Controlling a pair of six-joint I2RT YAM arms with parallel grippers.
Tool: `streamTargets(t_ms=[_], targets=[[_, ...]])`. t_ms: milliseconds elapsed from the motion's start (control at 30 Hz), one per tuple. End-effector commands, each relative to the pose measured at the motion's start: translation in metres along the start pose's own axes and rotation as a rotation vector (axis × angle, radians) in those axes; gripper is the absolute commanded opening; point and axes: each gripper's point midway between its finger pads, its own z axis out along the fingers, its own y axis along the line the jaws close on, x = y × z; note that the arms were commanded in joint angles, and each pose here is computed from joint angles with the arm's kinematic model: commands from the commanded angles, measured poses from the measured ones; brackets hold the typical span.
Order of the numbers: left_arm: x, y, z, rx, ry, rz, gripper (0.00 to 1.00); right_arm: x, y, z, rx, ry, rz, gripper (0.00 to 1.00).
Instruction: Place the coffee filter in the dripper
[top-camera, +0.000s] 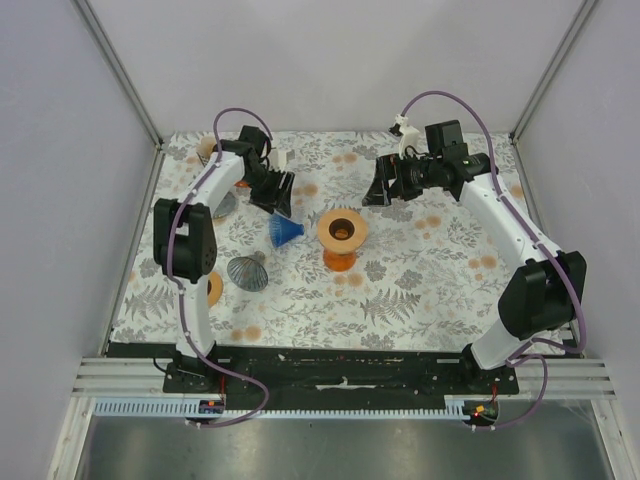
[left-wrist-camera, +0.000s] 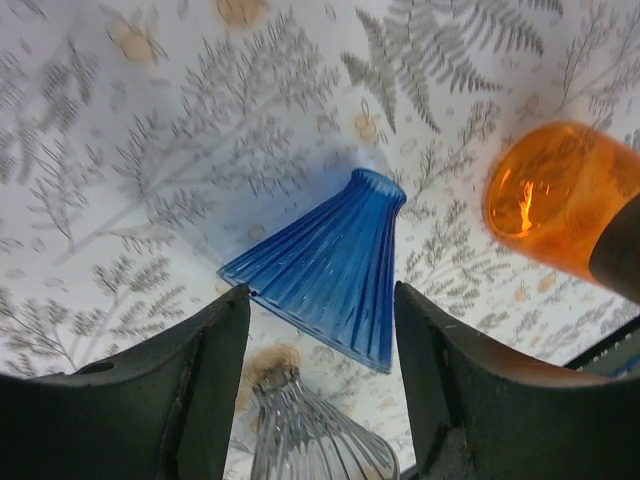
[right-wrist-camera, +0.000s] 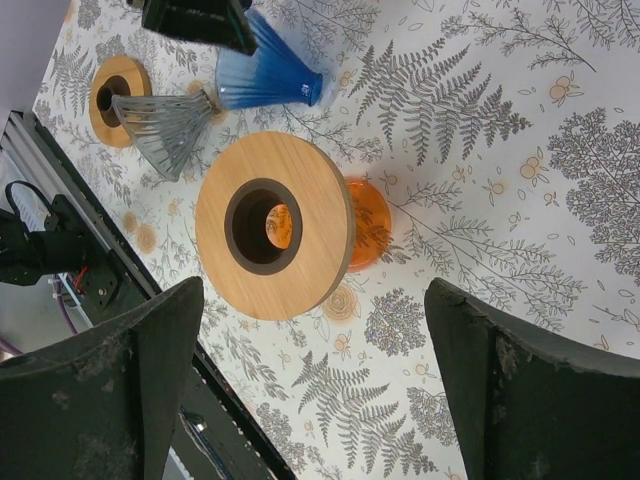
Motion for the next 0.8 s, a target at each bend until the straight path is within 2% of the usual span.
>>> streamTargets(t_ms=[0,133,333,433,567,767], targets=[[0.027,-0.012,-0.01,0.045,0.021,0.018,0.66,-0.006,0.006,-0.013,0.012,-0.028,-0.035,0.98],[0.042,-0.012,-0.005,0.049,0.047,0.004,0.63,-0.007,0.007,-0.012,0.008,-0.026,-0.035,0.98],[0.038,-0.024,-0.015,0.098,0.013,0.031,0.63,-0.007,0.008,-0.015,0.009,-0.031,-0.042,0.98],[0.029,-0.03,-0.033,0.107,-0.022,0.101,0.64,-0.007,0.009,-0.017,0.015,-0.032,-0.052,0.98],[0.021,-0.038,-0.062,0.116,-0.06,0.127,0.68,-0.005,0.008,-0.017,0.017,-0.026,-0.05,0.98],[0.066,-0.055,-0.074,0.173,0.047,0.1,0.7,-0.003,0.008,-0.017,0.018,-0.023,-0.052,0.98]])
